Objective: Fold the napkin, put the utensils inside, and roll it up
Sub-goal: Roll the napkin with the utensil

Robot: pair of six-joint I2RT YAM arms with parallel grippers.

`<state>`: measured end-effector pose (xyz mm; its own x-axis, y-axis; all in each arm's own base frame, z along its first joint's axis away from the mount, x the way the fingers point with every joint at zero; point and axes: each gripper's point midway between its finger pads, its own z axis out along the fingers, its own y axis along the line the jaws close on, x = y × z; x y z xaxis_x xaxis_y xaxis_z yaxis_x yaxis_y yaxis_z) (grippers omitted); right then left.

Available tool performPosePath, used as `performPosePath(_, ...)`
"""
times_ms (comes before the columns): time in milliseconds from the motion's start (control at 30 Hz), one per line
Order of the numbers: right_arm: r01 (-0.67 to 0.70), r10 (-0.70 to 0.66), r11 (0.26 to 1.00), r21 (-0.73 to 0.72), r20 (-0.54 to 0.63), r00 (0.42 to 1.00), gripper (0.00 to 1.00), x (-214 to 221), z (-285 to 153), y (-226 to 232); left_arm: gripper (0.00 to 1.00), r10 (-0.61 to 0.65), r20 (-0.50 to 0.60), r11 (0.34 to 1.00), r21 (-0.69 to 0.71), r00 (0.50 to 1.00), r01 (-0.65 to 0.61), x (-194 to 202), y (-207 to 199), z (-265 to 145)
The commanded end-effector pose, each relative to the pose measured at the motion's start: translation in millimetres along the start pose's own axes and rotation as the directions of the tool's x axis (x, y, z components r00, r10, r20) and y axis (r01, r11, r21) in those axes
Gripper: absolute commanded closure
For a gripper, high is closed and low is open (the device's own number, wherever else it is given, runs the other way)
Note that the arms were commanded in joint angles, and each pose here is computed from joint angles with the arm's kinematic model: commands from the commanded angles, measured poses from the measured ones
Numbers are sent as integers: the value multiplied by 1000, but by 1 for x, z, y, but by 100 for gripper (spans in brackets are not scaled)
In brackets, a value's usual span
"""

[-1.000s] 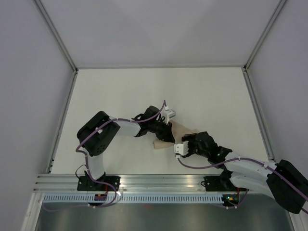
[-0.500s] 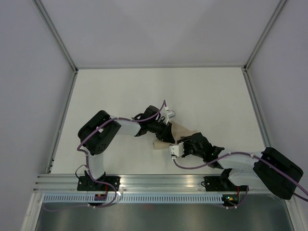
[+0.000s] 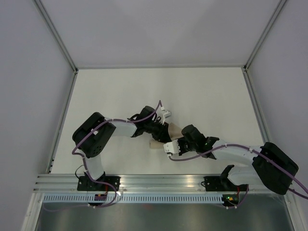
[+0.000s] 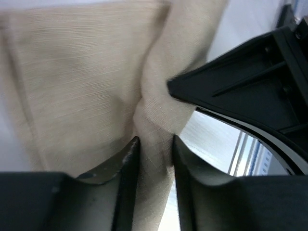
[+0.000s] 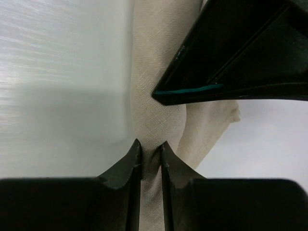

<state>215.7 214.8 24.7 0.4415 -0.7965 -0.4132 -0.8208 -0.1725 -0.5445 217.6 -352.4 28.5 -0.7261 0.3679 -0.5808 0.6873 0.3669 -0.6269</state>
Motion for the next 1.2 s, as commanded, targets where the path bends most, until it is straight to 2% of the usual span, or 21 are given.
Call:
performPosePath(0,-94,86,961,-259,-43,995,90,4,-9,53,58,-9,89,988,-151,996,23,-16,12,-23)
performPosePath(167,-151,121,919,-365,-102,987,91,6,-14,63,47,27,265,959,-278,964,49,-58,19,-61)
performPosePath(200,-161,126,907,-389,-115,985,91,5,-17,62,46,25,297,935,-345,955,83,-64,30,-71)
performPosePath(333,-221,169,847,-483,-149,974,91,6,-18,65,44,60,409,887,-440,911,139,-92,32,-106)
performPosePath(433,-278,233,781,-559,-152,961,91,6,-21,62,44,98,500,822,-529,861,213,-103,36,-142)
performPosePath(467,-299,262,746,-595,-151,953,91,5,-19,66,44,127,549,819,-528,826,225,-112,24,-160)
performPosePath(500,-300,274,746,-595,-136,952,91,3,-16,54,44,153,588,779,-566,794,269,-115,29,-176)
performPosePath(533,-341,305,700,-628,-169,937,91,12,-17,58,43,174,601,763,-584,780,279,-113,29,-186)
performPosePath(567,-339,331,693,-637,-136,934,91,6,-14,44,43,216,646,741,-597,732,308,-120,22,-208)
performPosePath(633,-389,380,606,-694,-177,908,91,15,-16,50,42,252,673,711,-617,695,338,-115,21,-225)
performPosePath(667,-386,401,604,-697,-152,903,91,11,-11,36,42,271,683,694,-627,679,354,-114,22,-234)
performPosePath(700,-417,431,563,-713,-178,885,91,15,-16,36,42,291,695,697,-624,658,352,-112,16,-242)
performPosePath(733,-427,440,522,-739,-195,876,91,19,-10,40,41,318,687,699,-635,653,328,-113,13,-245)
performPosePath(767,-424,448,522,-741,-185,875,90,19,-6,29,41,337,683,701,-641,648,312,-113,9,-248)
performPosePath(800,-449,479,476,-756,-206,854,91,20,-9,30,41,356,681,706,-645,640,293,-113,2,-250)
performPosePath(867,-467,499,423,-776,-231,835,90,25,-2,26,41,417,642,714,-669,643,206,-116,-9,-249)
performPosePath(933,-497,519,365,-787,-271,811,90,34,5,29,41,478,571,710,-698,668,89,-117,-22,-235)
performPosePath(1033,-533,538,330,-779,-308,785,90,44,14,23,41,517,439,717,-691,735,-91,-109,-35,-193)
performPosePath(1067,-543,543,329,-773,-316,778,90,45,17,19,41,519,378,713,-686,767,-144,-100,-34,-177)
performPosePath(1100,-552,549,326,-768,-322,771,90,49,18,17,41,545,334,711,-670,769,-213,-98,-47,-160)
performPosePath(1167,-567,552,329,-755,-333,764,90,54,24,16,40,542,226,714,-633,810,-301,-77,-47,-120)
